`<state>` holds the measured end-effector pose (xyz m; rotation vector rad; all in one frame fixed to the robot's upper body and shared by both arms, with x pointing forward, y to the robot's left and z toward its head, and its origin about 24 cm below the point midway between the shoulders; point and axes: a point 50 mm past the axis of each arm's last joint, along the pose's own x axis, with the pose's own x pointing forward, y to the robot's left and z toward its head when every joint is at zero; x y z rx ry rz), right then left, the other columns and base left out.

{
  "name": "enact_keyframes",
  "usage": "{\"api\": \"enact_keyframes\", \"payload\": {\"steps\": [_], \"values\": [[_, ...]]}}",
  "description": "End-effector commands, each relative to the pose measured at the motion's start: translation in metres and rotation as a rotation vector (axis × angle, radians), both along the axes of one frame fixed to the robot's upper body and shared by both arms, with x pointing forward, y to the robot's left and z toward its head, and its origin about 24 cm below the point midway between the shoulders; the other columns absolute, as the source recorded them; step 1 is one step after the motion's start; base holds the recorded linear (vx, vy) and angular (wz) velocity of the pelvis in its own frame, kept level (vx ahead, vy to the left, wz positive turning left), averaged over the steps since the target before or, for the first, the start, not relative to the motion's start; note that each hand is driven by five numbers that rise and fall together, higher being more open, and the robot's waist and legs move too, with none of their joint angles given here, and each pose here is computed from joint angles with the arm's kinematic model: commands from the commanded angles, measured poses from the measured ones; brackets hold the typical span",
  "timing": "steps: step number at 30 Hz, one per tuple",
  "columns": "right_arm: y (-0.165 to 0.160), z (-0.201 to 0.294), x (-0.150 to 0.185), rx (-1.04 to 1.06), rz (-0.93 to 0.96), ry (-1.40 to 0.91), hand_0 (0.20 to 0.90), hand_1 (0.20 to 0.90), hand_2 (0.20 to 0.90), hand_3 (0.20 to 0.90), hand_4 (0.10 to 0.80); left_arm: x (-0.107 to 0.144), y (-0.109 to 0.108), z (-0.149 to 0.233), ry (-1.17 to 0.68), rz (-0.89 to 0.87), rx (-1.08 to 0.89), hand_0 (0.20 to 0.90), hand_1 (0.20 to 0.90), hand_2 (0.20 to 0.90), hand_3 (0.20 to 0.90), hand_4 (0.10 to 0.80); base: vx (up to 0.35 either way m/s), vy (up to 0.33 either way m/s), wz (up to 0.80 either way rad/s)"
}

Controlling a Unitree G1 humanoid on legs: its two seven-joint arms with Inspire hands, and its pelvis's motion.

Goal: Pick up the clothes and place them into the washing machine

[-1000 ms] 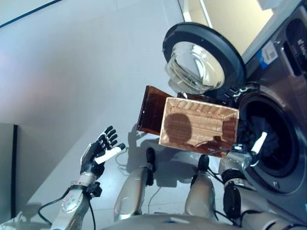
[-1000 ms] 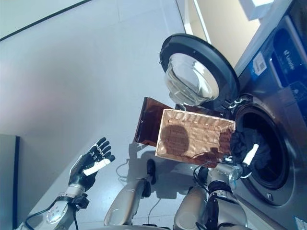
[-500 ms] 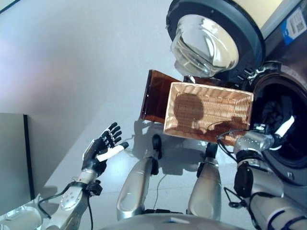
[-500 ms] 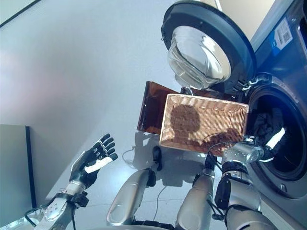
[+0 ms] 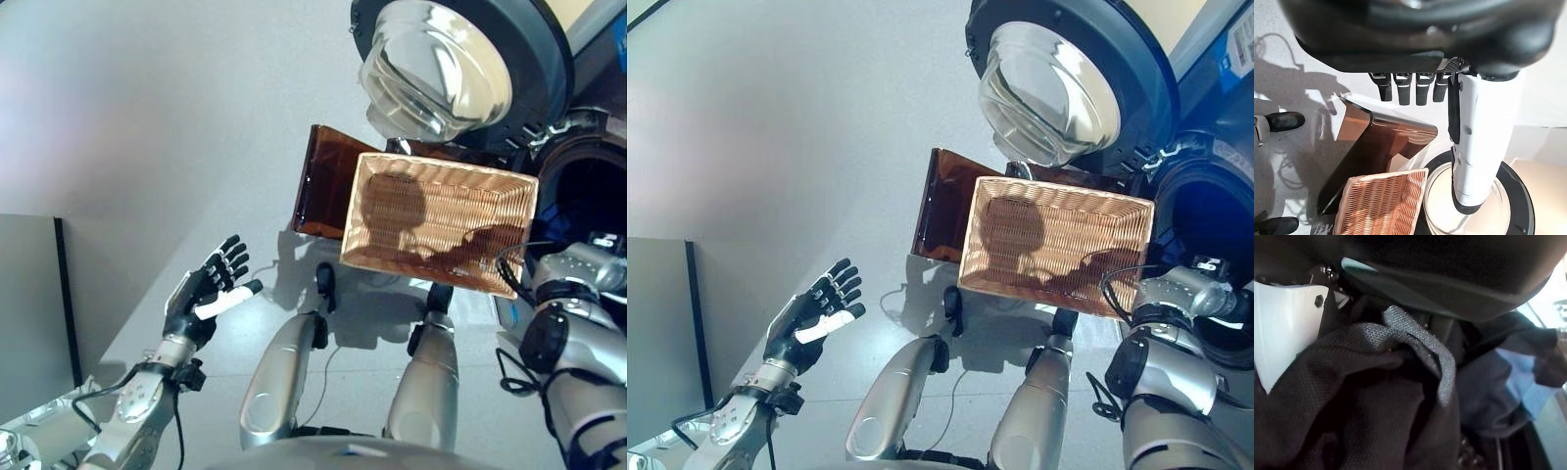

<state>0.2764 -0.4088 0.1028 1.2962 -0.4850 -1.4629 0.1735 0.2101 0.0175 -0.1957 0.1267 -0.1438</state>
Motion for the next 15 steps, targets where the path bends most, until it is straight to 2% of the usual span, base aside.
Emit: {"api": "enact_keyframes", "payload": {"steps": [1, 15], "values": [[-0.04, 0.058, -0.033, -0.271, -0.182, 0.008, 0.2, 0.2, 0.2, 0.2, 0.3, -0.007, 0.024, 0.028, -0.134, 0.098, 0.002, 0.9, 0.9, 0.9, 0.9, 0.8, 0.0, 0.0, 0.0], [-0.039, 0.095, -0.026, -0.352, -0.195, -0.06, 0.2, 0.2, 0.2, 0.2, 0.3, -0.011, 0.035, 0.032, -0.137, 0.128, 0.007, 0.9, 0.9, 0.9, 0.9, 0.8, -0.003, 0.0, -0.02]]}}
